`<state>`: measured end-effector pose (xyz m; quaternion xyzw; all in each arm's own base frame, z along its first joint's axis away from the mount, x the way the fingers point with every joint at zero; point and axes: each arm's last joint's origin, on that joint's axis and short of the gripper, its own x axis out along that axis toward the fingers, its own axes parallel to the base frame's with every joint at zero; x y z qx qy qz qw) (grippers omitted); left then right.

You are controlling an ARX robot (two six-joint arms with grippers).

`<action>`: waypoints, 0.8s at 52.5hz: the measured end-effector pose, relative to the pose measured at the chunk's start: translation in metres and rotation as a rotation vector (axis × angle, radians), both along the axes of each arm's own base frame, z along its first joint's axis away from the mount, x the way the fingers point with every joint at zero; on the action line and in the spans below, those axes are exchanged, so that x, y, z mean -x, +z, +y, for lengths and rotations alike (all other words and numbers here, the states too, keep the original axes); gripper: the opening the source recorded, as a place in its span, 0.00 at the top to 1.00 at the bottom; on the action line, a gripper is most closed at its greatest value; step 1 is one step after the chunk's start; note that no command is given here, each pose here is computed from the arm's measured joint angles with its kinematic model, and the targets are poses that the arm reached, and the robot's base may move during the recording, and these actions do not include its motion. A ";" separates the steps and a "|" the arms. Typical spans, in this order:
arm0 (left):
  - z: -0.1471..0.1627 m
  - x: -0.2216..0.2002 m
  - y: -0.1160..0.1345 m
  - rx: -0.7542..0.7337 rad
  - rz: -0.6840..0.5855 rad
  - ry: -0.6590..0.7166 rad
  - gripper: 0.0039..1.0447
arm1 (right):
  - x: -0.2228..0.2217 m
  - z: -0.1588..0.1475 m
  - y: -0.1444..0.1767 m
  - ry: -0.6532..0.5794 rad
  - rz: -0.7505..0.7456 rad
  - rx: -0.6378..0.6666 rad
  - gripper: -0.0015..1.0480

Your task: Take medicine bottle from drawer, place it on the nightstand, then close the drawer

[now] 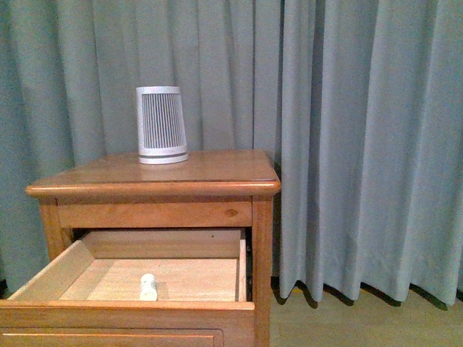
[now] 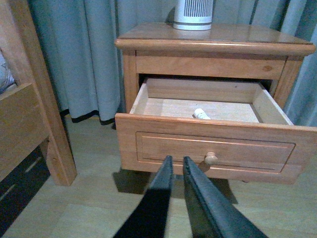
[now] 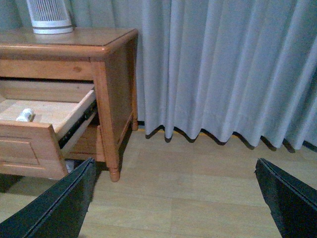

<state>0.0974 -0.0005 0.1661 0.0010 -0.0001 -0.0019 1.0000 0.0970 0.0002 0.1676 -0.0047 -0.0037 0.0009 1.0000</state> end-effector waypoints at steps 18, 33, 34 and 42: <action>0.000 0.000 0.000 0.000 -0.001 -0.003 0.25 | 0.000 0.000 0.000 -0.002 0.000 -0.002 0.07; 0.000 0.000 0.000 0.000 -0.003 -0.002 0.06 | 0.000 0.000 0.000 -0.002 0.000 -0.002 0.07; 0.000 0.000 0.000 0.000 -0.004 -0.001 0.06 | 0.000 0.000 0.000 -0.002 -0.001 -0.002 0.07; 0.000 0.000 0.000 0.000 -0.003 0.002 0.06 | 0.000 0.000 0.000 0.003 0.001 -0.002 0.07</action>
